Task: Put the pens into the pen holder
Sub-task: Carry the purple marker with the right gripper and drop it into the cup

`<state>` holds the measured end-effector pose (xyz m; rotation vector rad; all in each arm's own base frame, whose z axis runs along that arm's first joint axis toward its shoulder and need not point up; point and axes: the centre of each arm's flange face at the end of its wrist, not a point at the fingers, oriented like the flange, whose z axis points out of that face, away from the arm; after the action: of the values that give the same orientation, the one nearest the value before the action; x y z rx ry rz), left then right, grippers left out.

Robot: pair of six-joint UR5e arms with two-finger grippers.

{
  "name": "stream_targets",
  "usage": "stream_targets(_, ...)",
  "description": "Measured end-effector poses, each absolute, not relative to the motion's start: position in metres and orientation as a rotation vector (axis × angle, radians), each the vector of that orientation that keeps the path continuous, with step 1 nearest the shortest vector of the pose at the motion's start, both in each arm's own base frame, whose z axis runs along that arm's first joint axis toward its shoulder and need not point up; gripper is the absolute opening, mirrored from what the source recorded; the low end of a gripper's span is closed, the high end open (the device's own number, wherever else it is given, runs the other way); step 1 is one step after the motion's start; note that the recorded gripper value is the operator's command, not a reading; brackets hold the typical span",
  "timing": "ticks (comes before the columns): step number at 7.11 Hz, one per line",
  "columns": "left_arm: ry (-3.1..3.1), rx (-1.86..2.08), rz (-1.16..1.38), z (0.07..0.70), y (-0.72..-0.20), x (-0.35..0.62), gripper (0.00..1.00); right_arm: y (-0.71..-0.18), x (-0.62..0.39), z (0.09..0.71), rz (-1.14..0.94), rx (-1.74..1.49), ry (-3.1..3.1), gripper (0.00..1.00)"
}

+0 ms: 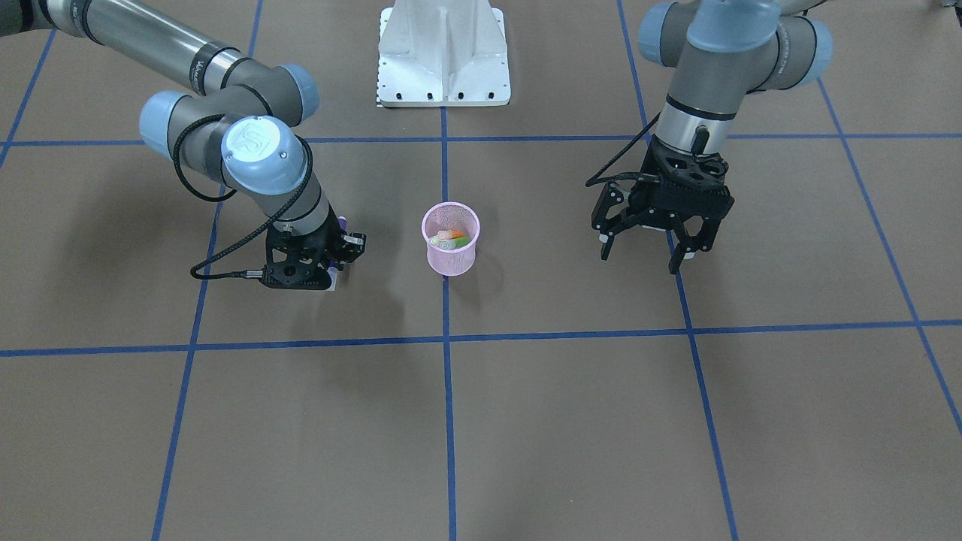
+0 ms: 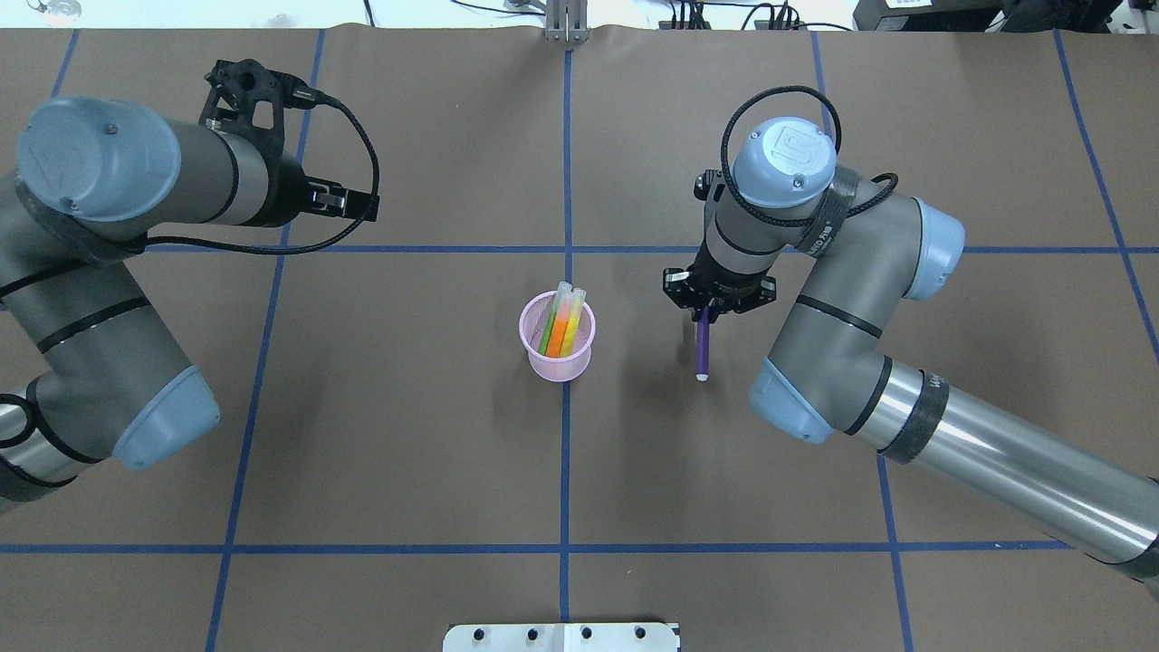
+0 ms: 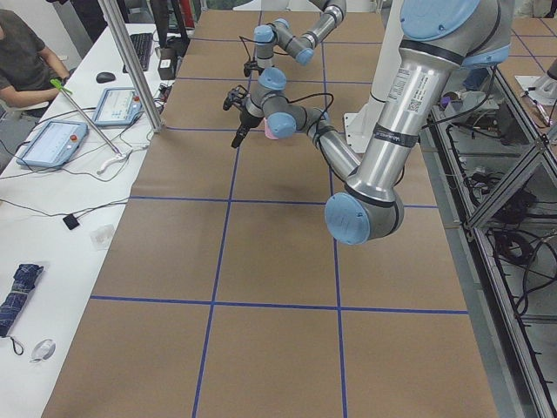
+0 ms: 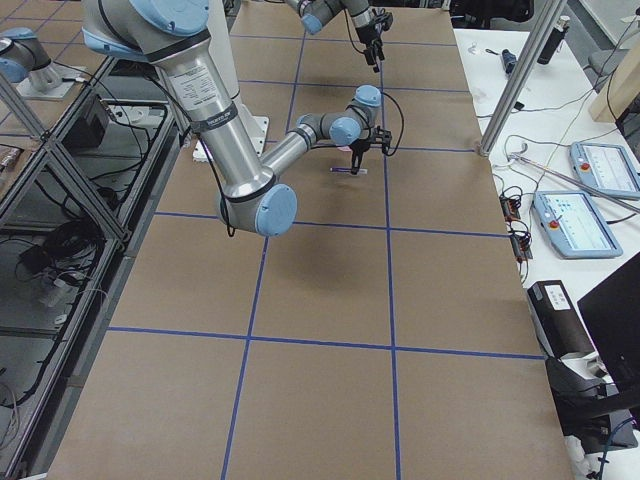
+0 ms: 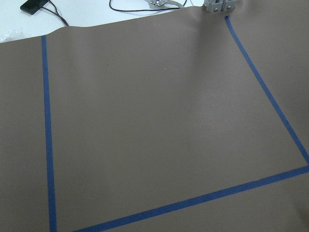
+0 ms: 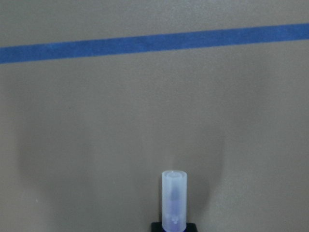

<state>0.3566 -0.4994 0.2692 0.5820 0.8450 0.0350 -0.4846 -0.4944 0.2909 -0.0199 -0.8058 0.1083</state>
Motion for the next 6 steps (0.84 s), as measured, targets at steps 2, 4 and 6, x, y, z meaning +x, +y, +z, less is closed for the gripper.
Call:
stream_targets(2,0.844,0.589,0.026,0.269,-0.503,0.352,0.99,-0.476,-0.450,0.227,0.258,0.165,-0.827,0.00)
stream_targets(4,0.839,0.591,0.017,0.270,-0.506,0.347,0.99,-0.431,-0.458,0.179,0.410,0.387,-0.845,0.00)
stream_targets(6,0.829,0.580,0.012,0.278,-0.507,0.347,0.99,-0.395,-0.487,0.150,0.530,0.524,-0.877,0.00)
